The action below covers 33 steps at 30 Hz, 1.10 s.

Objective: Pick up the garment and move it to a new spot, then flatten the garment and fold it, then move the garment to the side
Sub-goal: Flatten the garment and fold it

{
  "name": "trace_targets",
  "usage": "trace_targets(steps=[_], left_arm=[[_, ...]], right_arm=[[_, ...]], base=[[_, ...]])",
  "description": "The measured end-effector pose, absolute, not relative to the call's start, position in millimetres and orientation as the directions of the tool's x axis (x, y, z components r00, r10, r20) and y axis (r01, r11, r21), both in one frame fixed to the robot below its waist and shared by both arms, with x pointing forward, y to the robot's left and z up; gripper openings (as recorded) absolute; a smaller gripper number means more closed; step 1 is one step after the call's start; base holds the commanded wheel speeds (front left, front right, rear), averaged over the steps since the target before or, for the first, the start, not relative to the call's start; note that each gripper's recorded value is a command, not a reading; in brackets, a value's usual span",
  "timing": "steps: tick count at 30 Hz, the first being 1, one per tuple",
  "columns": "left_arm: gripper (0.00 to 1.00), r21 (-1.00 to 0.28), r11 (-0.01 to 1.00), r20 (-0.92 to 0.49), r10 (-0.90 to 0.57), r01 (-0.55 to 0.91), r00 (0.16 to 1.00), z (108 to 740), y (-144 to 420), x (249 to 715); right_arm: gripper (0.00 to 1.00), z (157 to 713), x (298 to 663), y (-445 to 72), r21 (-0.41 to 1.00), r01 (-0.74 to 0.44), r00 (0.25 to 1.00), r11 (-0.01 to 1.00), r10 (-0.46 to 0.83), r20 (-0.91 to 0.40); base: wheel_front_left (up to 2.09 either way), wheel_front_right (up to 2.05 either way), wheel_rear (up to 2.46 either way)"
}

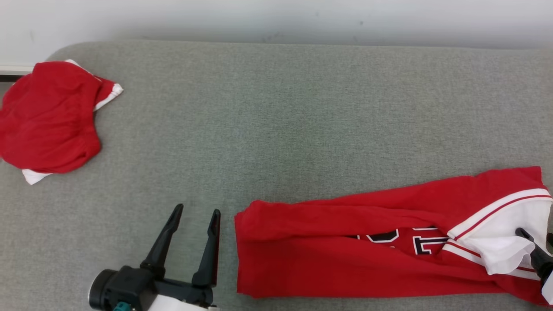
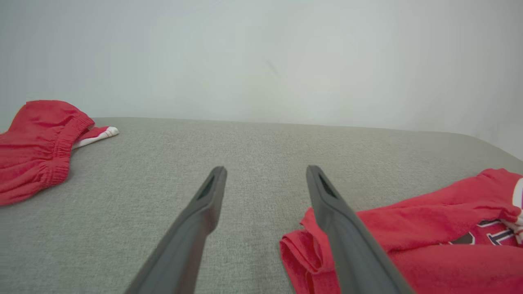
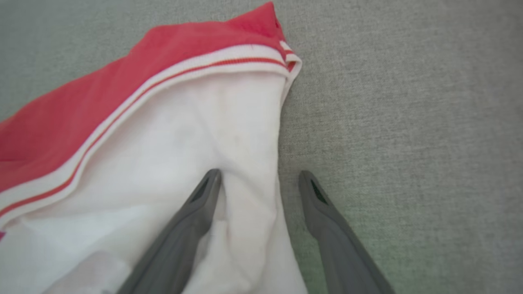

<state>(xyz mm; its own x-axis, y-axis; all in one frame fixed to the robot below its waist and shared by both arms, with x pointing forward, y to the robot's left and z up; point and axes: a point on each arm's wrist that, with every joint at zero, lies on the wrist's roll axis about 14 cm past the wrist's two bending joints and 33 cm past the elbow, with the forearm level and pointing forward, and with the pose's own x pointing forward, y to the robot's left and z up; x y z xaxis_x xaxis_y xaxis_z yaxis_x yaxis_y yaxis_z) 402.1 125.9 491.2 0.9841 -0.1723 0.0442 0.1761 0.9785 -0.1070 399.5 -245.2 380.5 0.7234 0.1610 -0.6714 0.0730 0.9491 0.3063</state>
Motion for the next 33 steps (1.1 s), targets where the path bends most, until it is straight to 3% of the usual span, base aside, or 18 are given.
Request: trace_targets(steps=[8,9,11,12,16,21,29,33], left_arm=[[1.0,-0.097,0.984,0.037,-0.145,0.148,0.989,486.6,138.2,398.4],[1.0,-0.102,0.984,0.036,-0.141,0.144,0.989,486.2,138.8,397.5],[1.0,-0.1,0.985,0.033,-0.139,0.142,0.99,485.3,140.3,396.1],[1.0,-0.102,0.985,0.034,-0.138,0.141,0.99,485.3,140.6,395.5],[1.0,-0.107,0.985,0.031,-0.131,0.134,0.991,484.4,143.2,392.9],[1.0,-0.106,0.986,0.021,-0.128,0.13,0.992,481.0,145.2,389.8],[1.0,-0.098,0.984,0.013,-0.145,0.146,0.989,478.3,142.9,387.6],[1.0,-0.1,0.985,0.006,-0.141,0.141,0.99,477.2,144.4,380.0]], right_arm=[[1.0,367.2,402.4,-222.2,0.356,0.047,0.644,0.933,0.244,-0.725],[0.76,367.5,402.9,-217.9,0.369,0.042,0.64,0.928,0.259,-0.724],[0.07,369.5,404.1,-207.5,0.39,0.016,0.634,0.921,0.292,-0.716],[0.0,370.7,404.7,-204.2,0.399,0.008,0.634,0.917,0.304,-0.711],[0.0,377.1,409.4,-193.0,0.43,-0.021,0.655,0.903,0.337,-0.676],[0.0,384.3,413.9,-211.6,0.44,0.023,0.708,0.897,0.297,-0.641],[0.0,412.7,415.7,-312.8,0.321,0.181,0.794,0.93,0.054,-0.605],[0.0,441.4,399.9,-377.2,0.217,0.269,0.811,0.938,-0.1,-0.576]], base=[[0.0,0.0,0.0],[0.0,0.0,0.0],[0.0,0.0,0.0],[0.0,0.0,0.0],[0.0,0.0,0.0],[0.0,0.0,0.0],[0.0,0.0,0.0],[0.0,0.0,0.0]])
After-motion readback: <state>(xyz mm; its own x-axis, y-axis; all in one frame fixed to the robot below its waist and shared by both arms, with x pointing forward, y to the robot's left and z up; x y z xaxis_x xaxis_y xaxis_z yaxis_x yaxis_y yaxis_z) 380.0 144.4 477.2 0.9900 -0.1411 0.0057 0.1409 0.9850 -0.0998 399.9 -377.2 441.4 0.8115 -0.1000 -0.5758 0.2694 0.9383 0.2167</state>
